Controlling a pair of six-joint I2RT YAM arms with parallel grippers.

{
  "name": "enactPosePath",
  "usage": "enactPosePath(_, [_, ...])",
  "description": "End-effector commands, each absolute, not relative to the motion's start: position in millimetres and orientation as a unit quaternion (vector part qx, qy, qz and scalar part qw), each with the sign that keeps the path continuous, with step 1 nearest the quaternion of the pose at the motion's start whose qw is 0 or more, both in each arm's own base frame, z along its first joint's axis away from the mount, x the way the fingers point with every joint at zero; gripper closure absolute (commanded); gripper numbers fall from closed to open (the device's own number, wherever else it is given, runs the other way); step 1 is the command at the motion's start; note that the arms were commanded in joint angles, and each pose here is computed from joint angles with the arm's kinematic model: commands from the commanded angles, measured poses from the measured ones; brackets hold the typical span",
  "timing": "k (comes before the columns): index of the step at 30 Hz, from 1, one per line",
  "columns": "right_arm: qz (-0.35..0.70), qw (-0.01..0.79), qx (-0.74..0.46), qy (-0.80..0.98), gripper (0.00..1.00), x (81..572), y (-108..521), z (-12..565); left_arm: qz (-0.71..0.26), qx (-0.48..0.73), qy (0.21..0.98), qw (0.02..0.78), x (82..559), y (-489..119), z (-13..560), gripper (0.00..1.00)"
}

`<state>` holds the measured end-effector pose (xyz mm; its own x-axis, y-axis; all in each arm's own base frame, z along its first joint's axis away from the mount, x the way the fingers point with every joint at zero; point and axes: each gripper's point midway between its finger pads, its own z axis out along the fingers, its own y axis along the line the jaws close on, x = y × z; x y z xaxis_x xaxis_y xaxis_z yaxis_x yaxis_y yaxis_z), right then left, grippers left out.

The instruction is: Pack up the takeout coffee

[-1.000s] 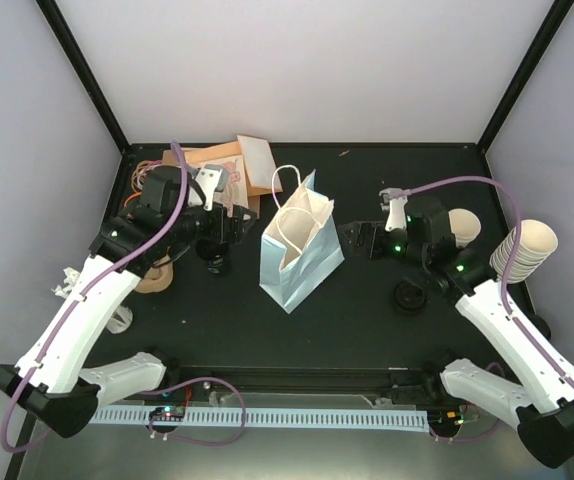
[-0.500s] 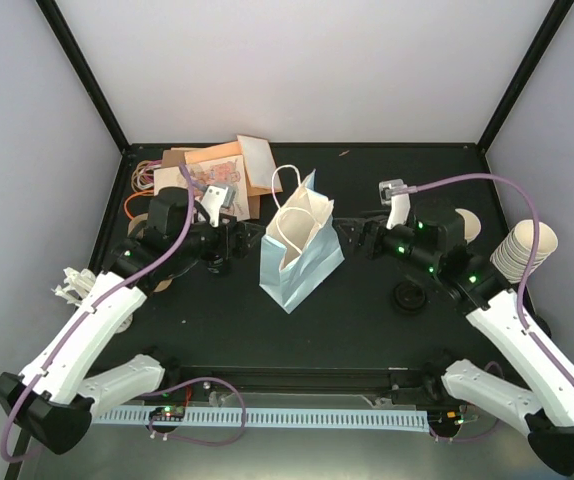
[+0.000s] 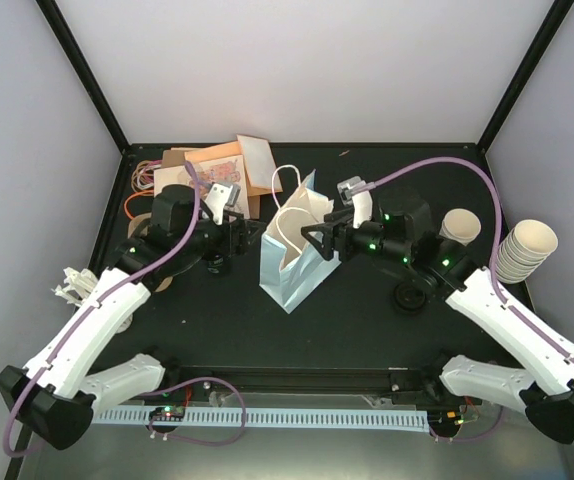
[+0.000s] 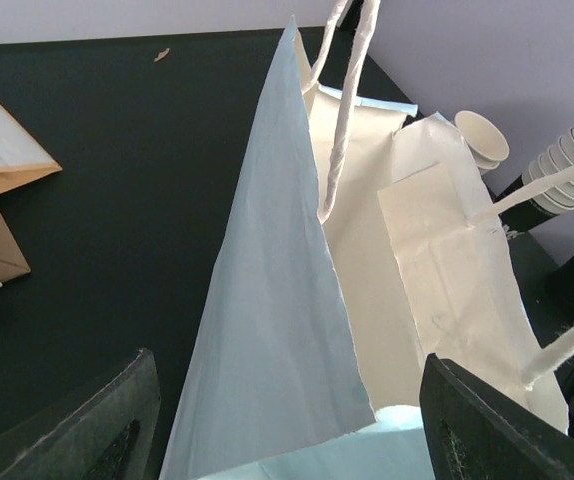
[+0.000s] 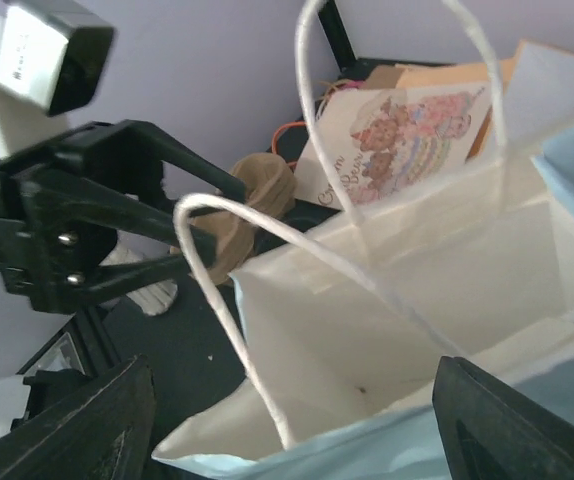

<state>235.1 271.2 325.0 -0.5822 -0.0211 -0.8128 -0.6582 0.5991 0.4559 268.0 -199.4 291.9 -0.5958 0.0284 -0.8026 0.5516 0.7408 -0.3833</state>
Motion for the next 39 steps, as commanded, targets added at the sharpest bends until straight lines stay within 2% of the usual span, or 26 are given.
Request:
enactPosePath(1, [0.345,0.463,-0.238,0.781,0.22,243,269,348,-0.326,0.206,0.809,0.443,276,-209,315,0.27])
enactPosePath(3, [0.319,0.478,-0.252,0.778,0.27,250,269,347,-0.322,0.211,0.811,0.441,281,-211,316,0.28])
enactPosePath(9, [0.239,0.514,-0.307,0.764,0.34,267,267,347,-0.297,0.216,0.834,0.412,300,-217,305,0.33])
enactPosePath(15, [0.216,0.538,-0.375,0.723,0.33,261,274,337,-0.298,0.229,0.836,0.4,305,-227,302,0.33])
enactPosePath(20, [0.204,0.565,-0.374,0.706,0.37,266,275,337,-0.308,0.242,0.831,0.394,305,-237,302,0.33])
enactPosePath(26, [0.192,0.578,-0.408,0.681,0.54,269,285,333,-0.311,0.251,0.832,0.386,309,-246,300,0.33])
enactPosePath(39, [0.18,0.599,-0.426,0.654,0.54,275,294,338,-0.298,0.255,0.833,0.39,308,-247,298,0.29])
